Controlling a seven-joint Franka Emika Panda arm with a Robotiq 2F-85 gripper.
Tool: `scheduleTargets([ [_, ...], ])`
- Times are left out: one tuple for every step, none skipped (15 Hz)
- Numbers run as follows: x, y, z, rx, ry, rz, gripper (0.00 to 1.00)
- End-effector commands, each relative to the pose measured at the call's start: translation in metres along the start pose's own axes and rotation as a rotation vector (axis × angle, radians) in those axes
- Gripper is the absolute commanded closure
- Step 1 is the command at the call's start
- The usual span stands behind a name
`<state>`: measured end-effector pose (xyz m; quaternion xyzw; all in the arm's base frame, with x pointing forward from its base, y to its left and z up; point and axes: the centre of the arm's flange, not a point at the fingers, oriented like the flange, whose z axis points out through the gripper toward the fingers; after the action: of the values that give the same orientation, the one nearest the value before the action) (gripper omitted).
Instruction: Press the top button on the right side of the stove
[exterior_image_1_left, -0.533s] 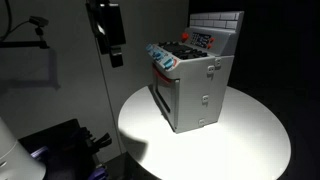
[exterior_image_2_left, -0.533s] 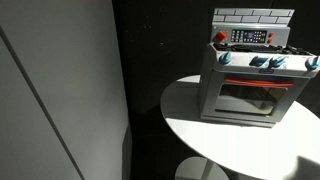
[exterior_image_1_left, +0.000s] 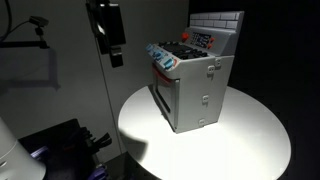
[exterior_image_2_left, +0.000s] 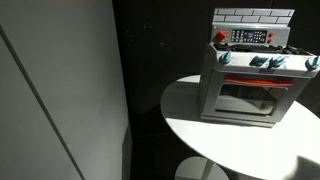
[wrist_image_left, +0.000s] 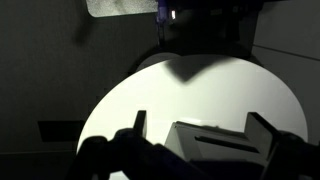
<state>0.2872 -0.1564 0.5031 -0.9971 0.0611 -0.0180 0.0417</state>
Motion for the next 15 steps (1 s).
scheduleTargets([
  [0.008,-0.002,-0.003,-0.011,0.015,0.003,0.00],
  [0.013,-0.003,-0.004,-0.013,0.023,0.008,0.00],
  [0.017,-0.003,-0.006,-0.014,0.032,0.012,0.00],
  [0.021,-0.004,-0.007,-0.014,0.039,0.016,0.00],
  [0.026,-0.005,-0.008,-0.016,0.048,0.018,0.00],
  [0.031,-0.007,-0.009,-0.019,0.057,0.021,0.00],
  [0.035,-0.009,-0.009,-0.020,0.066,0.022,0.00],
  [0.041,-0.011,-0.010,-0.025,0.080,0.028,0.00],
  [0.048,-0.015,-0.010,-0.026,0.090,0.036,0.00],
  [0.053,-0.018,-0.010,-0.028,0.099,0.043,0.00],
  [0.058,-0.022,-0.010,-0.028,0.108,0.050,0.00],
  [0.065,-0.027,-0.010,-0.029,0.116,0.059,0.00],
  [0.071,-0.031,-0.010,-0.032,0.123,0.069,0.00],
  [0.077,-0.036,-0.008,-0.039,0.133,0.082,0.00],
  [0.084,-0.040,-0.008,-0.047,0.145,0.095,0.00],
])
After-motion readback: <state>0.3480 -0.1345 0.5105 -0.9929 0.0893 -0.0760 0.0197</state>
